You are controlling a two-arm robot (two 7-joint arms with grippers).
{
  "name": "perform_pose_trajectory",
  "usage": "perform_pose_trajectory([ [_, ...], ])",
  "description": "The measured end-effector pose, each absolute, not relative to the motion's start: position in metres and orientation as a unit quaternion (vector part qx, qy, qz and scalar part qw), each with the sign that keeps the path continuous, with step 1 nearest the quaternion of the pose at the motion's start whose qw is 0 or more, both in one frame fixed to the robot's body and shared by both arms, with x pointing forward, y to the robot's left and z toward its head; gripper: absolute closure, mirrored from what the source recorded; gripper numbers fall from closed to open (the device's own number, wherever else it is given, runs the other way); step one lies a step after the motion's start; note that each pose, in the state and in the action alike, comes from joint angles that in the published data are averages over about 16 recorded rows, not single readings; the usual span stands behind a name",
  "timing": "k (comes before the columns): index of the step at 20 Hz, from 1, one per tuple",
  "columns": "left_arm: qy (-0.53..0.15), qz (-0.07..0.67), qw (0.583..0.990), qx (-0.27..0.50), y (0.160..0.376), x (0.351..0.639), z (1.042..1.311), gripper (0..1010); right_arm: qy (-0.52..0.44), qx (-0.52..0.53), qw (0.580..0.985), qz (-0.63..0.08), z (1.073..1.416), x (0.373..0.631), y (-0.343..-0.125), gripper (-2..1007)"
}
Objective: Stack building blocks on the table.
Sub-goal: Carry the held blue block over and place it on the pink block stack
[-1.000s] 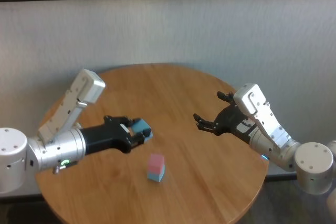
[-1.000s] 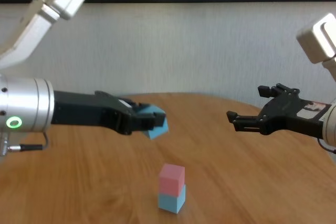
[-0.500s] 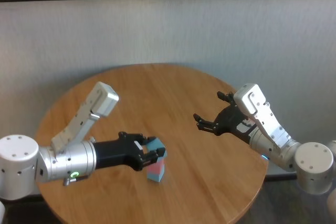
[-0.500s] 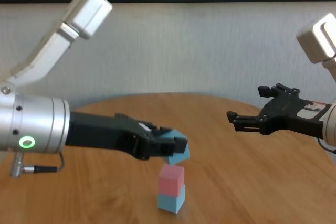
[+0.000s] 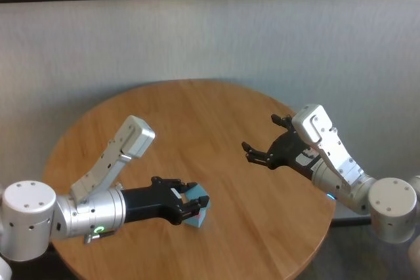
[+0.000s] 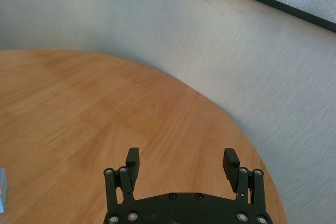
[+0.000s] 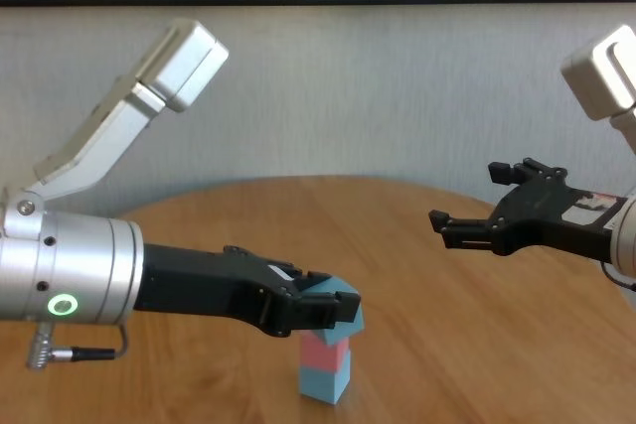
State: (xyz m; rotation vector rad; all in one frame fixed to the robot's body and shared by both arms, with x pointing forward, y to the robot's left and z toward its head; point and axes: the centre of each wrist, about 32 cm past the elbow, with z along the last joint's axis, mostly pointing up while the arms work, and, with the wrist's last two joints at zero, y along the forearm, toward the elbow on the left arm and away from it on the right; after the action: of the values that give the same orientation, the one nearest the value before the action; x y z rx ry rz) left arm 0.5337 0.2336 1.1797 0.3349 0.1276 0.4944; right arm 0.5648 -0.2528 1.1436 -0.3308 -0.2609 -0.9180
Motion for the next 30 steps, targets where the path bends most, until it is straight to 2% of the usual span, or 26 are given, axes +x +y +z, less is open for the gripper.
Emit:
perform_pose_trajectory([
  [30,0.056,0.246,0.951,0.179,0.234,0.544,1.176,611,-0.125,-0.158,0.875,-0.440,1.144,0.565,-0.253,4],
])
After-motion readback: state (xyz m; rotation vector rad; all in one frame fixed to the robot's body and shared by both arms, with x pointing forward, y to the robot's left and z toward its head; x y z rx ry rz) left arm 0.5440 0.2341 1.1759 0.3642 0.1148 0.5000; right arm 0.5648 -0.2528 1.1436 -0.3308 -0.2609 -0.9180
